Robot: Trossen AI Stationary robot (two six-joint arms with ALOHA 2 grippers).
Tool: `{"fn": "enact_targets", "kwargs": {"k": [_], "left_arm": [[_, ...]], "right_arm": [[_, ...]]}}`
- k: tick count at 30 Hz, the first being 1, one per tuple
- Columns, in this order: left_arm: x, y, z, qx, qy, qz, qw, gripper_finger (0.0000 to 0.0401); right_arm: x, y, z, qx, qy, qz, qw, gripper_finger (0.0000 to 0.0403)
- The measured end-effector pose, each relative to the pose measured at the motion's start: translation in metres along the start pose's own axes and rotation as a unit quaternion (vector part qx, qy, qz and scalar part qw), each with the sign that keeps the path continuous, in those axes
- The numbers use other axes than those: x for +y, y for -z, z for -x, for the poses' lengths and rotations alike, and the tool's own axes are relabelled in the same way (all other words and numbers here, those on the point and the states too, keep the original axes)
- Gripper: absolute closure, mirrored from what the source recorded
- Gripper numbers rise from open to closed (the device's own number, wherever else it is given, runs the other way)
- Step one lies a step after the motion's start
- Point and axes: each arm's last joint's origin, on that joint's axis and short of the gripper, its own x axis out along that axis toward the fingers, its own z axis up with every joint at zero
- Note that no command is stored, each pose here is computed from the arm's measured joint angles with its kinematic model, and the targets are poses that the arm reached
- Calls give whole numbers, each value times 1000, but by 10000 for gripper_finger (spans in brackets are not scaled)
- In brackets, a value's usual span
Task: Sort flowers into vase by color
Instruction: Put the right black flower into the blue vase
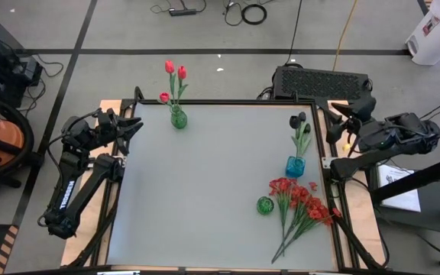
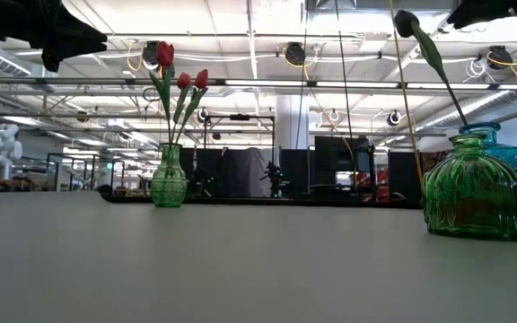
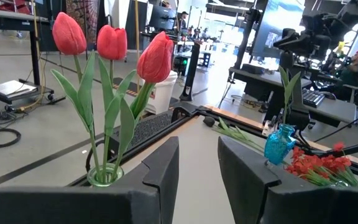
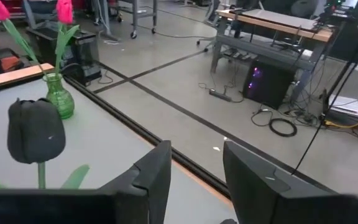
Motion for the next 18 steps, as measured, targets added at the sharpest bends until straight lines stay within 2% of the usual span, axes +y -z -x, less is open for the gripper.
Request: {"fn": "enact_targets", "kwargs": {"k": [10, 18], "left_arm": [[0, 0, 0, 0, 0, 0, 1000, 283], [0, 0, 0, 0, 0, 0, 1000, 283]], "right_arm": [[2, -4, 0, -10, -6, -23, 1000, 269], [5, -2, 0, 17, -52, -21, 998, 269]]}}
